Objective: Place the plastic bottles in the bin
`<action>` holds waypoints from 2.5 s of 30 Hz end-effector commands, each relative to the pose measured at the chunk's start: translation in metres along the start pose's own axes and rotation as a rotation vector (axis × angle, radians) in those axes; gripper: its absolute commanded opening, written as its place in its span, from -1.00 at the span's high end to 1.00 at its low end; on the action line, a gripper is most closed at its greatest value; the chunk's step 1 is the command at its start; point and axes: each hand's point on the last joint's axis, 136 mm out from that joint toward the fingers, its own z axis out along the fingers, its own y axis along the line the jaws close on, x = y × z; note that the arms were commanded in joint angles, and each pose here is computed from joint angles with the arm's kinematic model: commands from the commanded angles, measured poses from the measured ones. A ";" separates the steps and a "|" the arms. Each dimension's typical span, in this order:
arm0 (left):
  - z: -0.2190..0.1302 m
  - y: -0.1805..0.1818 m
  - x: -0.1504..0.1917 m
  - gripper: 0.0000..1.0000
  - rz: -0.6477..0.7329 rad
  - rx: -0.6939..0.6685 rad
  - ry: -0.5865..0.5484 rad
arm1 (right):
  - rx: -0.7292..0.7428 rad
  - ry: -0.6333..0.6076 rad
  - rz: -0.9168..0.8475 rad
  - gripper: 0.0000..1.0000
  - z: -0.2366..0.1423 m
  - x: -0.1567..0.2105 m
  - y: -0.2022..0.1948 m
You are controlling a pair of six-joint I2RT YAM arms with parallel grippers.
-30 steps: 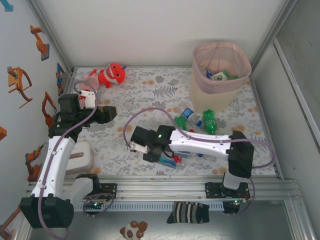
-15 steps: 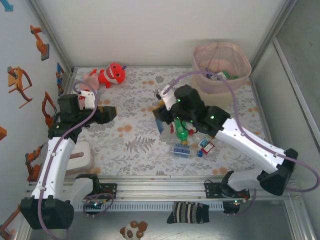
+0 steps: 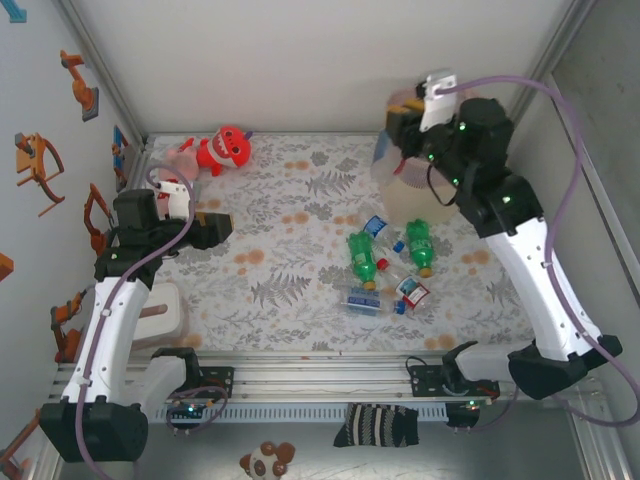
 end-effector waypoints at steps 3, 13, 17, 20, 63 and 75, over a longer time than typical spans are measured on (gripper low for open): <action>0.001 0.002 0.006 -0.39 0.008 0.000 0.016 | 0.248 -0.047 -0.060 0.56 -0.002 -0.029 -0.080; -0.001 0.000 0.005 -0.38 0.015 0.004 0.006 | 0.446 0.052 -0.054 0.63 0.031 -0.005 -0.191; 0.000 0.000 0.005 -0.38 0.014 0.005 0.009 | 0.461 0.154 -0.029 0.64 0.049 0.033 -0.216; 0.000 0.001 0.006 -0.38 0.013 0.005 0.010 | 0.472 0.229 -0.007 0.65 0.060 0.067 -0.233; -0.004 -0.002 0.004 -0.38 0.017 0.008 -0.007 | 0.317 0.290 0.143 -0.14 0.050 0.090 -0.207; -0.003 -0.005 0.003 -0.38 -0.004 0.021 -0.021 | 0.296 0.359 0.191 0.18 -0.049 0.145 -0.144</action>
